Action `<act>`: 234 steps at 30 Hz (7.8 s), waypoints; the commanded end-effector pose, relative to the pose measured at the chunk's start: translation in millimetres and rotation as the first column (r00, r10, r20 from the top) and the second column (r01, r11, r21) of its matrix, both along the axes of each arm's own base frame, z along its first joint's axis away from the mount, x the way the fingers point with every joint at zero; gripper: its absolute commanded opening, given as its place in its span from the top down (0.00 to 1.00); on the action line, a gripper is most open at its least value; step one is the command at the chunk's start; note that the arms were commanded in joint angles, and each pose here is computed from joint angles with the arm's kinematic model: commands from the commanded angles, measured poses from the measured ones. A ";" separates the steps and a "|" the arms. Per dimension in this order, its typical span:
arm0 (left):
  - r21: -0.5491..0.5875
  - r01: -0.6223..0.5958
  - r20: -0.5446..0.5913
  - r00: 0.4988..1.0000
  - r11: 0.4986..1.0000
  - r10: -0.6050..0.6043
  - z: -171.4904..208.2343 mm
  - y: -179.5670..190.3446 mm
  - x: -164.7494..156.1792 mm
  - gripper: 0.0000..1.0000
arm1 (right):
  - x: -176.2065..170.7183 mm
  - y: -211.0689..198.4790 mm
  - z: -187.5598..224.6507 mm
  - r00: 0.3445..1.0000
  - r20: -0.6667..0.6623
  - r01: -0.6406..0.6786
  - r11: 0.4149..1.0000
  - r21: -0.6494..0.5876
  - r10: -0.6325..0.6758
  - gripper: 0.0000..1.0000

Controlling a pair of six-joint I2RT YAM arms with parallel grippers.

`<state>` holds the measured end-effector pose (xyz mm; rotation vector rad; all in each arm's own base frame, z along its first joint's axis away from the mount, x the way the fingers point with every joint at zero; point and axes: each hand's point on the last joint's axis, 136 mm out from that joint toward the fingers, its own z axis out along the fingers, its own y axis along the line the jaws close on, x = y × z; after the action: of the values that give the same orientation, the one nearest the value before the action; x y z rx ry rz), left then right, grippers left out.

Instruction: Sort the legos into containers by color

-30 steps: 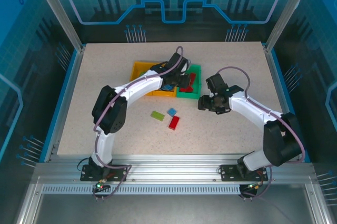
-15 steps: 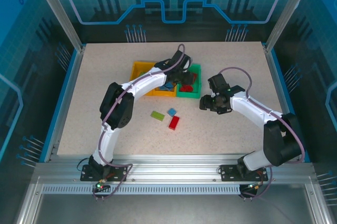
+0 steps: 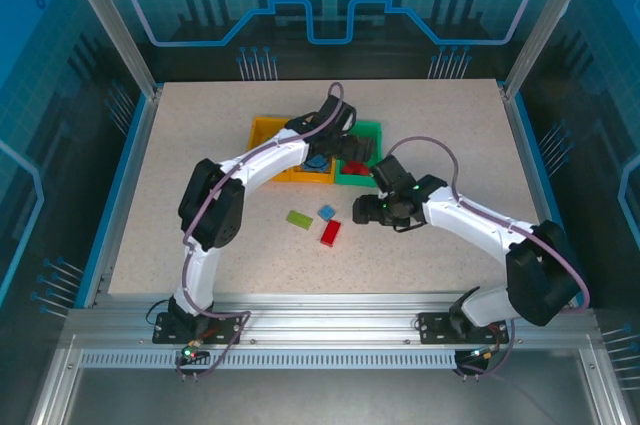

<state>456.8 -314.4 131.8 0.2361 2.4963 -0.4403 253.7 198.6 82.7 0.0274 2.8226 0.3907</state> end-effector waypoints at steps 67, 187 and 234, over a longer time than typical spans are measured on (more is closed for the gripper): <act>0.196 0.127 -0.205 0.975 0.972 -0.086 -81.8 119.9 -172.0 0.01 | 238.0 -20.6 15.4 0.994 0.092 -0.024 0.945 -0.327 0.057 0.45; -0.009 -0.466 -0.043 0.884 0.885 0.466 -16.3 240.5 -88.6 0.01 | 240.7 126.1 54.0 0.940 0.248 -0.249 0.968 0.037 0.233 0.51; 0.128 -0.454 0.575 0.758 0.882 0.307 -15.9 296.8 -70.4 0.01 | 140.7 -181.4 17.5 0.619 0.783 0.244 0.932 -0.266 0.061 0.00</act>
<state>366.5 -8.0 89.2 -0.1193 2.0967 0.1933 370.9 4.2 80.8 -0.0112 2.0672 -0.1748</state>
